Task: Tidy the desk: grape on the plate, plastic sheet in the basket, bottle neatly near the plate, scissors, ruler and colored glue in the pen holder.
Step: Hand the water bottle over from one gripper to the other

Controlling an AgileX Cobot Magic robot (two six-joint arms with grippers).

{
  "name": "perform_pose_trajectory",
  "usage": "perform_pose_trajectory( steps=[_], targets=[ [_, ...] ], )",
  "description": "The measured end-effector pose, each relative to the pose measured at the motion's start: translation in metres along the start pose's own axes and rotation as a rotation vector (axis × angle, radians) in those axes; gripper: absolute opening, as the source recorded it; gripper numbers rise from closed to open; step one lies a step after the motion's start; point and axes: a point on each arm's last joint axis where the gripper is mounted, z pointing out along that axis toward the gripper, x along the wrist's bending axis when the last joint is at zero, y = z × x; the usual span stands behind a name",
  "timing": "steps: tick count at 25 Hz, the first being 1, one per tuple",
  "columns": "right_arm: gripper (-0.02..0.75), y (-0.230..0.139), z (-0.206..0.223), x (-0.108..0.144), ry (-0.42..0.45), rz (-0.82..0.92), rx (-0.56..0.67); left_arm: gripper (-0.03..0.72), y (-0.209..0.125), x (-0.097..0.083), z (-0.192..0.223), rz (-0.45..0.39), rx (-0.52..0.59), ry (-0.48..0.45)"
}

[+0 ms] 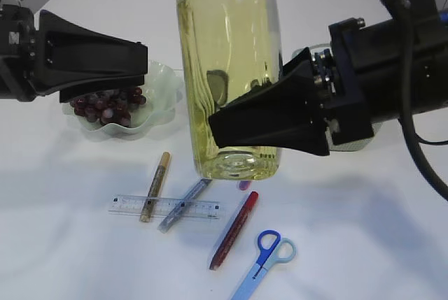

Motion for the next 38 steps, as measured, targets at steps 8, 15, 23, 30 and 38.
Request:
perform_pose_trajectory(
  steps=[8,15,23,30,38],
  targets=[
    [0.471,0.013,-0.001,0.001,0.021,0.093,-0.14,0.456,0.006,-0.023,-0.009,0.103,-0.036,-0.016],
    [0.471,0.012,-0.001,0.001,0.017,0.085,-0.127,0.449,0.008,-0.025,-0.009,0.1,-0.053,-0.021],
    [0.471,0.007,0.0,0.002,0.029,0.05,-0.073,0.561,0.01,-0.028,-0.007,0.081,-0.091,-0.046],
    [0.471,0.001,0.003,0.003,0.082,0.047,-0.031,0.582,0.014,-0.045,0.009,0.108,-0.073,-0.123],
    [0.471,-0.005,0.01,-0.002,0.124,0.082,-0.002,0.584,0.011,-0.04,0.02,0.086,-0.041,-0.141]
  ],
)
